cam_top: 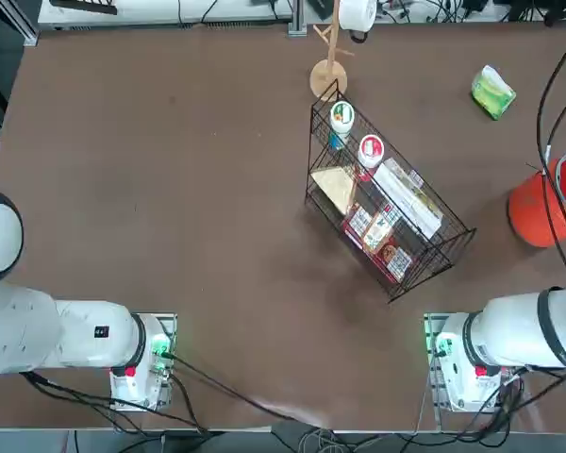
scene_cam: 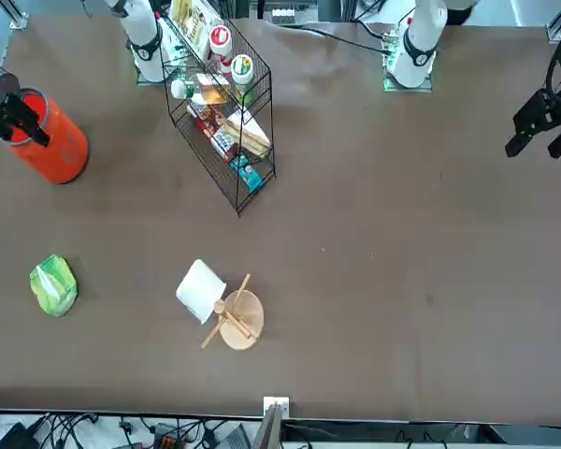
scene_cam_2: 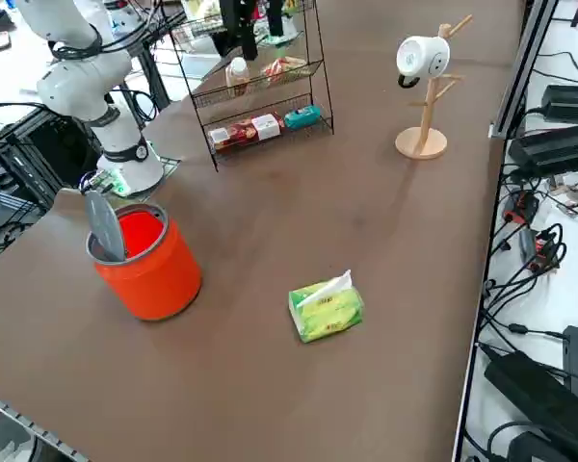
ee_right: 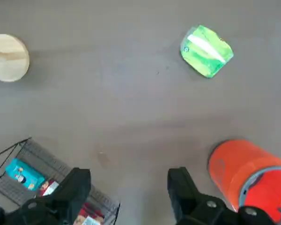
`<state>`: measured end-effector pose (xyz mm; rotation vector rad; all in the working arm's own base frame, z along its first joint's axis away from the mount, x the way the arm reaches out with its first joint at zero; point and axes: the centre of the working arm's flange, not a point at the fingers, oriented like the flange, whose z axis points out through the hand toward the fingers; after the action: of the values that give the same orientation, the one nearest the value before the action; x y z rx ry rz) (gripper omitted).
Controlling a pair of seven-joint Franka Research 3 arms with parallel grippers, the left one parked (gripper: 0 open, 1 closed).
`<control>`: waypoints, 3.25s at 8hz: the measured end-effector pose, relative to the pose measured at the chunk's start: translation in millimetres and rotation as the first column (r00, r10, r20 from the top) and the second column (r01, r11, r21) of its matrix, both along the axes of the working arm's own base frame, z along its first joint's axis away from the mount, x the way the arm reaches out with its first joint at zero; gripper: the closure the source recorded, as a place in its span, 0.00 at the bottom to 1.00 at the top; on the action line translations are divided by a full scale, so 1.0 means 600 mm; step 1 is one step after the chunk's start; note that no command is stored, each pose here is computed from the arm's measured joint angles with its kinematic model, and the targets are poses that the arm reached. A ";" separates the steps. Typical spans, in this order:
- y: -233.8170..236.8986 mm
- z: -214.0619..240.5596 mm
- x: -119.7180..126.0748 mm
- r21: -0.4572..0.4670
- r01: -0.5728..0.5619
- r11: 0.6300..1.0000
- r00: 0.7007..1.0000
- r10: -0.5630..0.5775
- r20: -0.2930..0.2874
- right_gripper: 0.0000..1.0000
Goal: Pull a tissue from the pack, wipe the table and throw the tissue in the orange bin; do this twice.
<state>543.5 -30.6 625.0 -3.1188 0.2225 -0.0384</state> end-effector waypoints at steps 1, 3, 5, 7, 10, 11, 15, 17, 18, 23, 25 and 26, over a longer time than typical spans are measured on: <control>-0.008 -0.025 0.024 -0.015 -0.015 1.000 1.000 0.016 0.012 0.00; -0.035 -0.099 0.081 -0.064 -0.158 0.985 0.987 0.160 0.027 0.00; -0.095 -0.209 0.141 -0.091 -0.276 0.957 0.960 0.280 0.033 0.00; -0.152 -0.333 0.190 -0.138 -0.343 0.929 0.936 0.351 0.037 0.00; -0.223 -0.481 0.221 -0.196 -0.545 0.815 0.827 0.561 0.034 0.00; -0.250 -0.513 0.219 -0.201 -0.597 0.776 0.790 0.613 0.019 0.00; -0.271 -0.581 0.220 -0.251 -0.752 0.609 0.648 0.754 -0.110 0.07; -0.271 -0.599 0.221 -0.261 -0.770 0.583 0.626 0.768 -0.132 0.19; -0.271 -0.601 0.221 -0.261 -0.770 0.582 0.626 0.769 -0.131 0.25; -0.269 -0.612 0.223 -0.263 -0.772 0.579 0.622 0.772 -0.127 0.56; -0.268 -0.612 0.223 -0.264 -0.772 0.578 0.622 0.773 -0.126 0.84; -0.267 -0.611 0.224 -0.265 -0.772 0.578 0.621 0.773 -0.125 0.92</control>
<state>678.0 -191.1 258.5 -3.1627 -1.2837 -0.0709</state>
